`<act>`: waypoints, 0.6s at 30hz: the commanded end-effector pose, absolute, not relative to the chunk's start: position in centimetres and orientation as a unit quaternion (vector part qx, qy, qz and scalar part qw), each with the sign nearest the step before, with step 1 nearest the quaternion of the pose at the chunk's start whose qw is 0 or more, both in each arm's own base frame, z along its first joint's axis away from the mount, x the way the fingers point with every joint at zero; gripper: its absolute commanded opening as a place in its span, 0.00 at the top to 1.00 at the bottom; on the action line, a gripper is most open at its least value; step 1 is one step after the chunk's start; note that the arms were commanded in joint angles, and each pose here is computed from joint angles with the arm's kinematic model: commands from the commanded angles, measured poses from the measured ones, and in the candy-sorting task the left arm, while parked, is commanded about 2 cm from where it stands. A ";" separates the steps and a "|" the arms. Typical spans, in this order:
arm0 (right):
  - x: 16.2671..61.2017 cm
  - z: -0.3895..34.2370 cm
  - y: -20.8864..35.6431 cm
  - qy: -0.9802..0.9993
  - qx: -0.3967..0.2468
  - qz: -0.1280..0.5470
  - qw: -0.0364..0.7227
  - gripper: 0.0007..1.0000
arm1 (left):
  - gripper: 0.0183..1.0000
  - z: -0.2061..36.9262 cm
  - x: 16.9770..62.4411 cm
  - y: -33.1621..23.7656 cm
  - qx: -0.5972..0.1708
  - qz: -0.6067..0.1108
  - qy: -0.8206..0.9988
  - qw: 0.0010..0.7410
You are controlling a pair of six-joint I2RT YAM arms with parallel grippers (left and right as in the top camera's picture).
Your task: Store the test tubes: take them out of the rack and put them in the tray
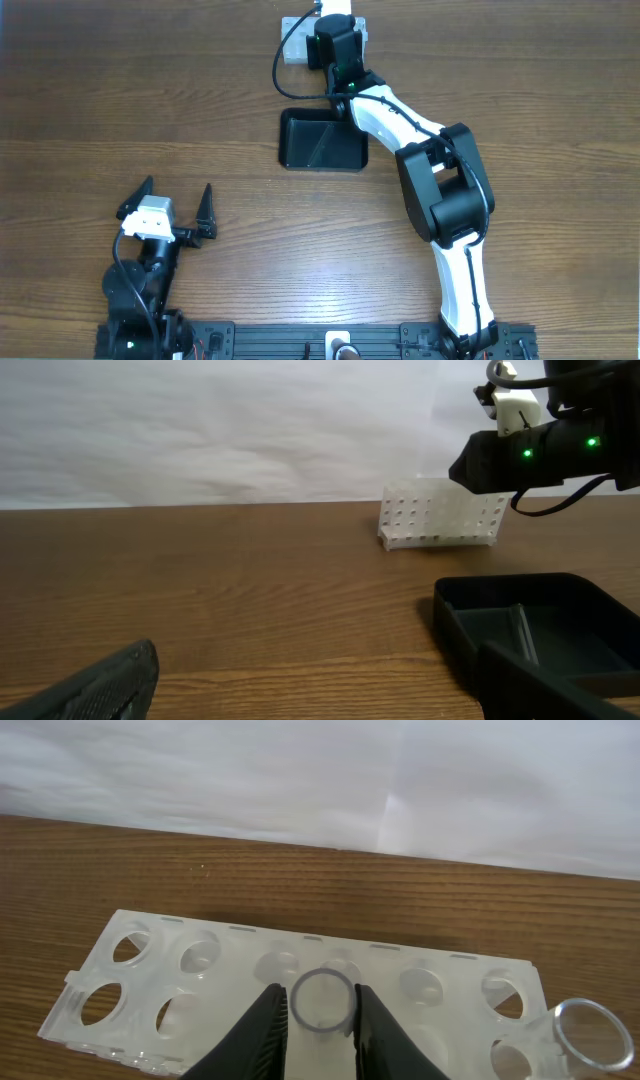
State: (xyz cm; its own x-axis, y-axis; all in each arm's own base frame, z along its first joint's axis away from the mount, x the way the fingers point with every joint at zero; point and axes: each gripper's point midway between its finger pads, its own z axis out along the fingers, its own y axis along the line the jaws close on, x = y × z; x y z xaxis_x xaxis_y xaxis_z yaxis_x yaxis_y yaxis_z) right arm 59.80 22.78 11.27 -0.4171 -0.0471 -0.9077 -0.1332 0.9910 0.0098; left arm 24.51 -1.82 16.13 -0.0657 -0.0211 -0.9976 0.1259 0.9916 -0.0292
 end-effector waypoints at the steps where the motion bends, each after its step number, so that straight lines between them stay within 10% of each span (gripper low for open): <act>1: 60.2 11.3 22.8 0.839 -0.049 0.041 0.540 0.81 | 0.00 16.0 24.5 -2.1 0.045 -0.055 0.726 0.684; 18: 60.3 12.2 22.1 0.835 -0.039 0.024 0.548 0.88 | 0.00 16.0 24.5 -2.1 0.045 -0.055 0.726 0.684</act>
State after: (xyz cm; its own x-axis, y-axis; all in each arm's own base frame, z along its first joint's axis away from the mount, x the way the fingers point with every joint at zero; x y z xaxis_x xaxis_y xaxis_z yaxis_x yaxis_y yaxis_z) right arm 59.83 22.53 11.24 -0.4174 -0.0472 -0.9075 -0.1211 0.9926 0.0041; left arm 24.51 -1.82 16.13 -0.0657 -0.0211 -0.9976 0.1259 0.9916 -0.0292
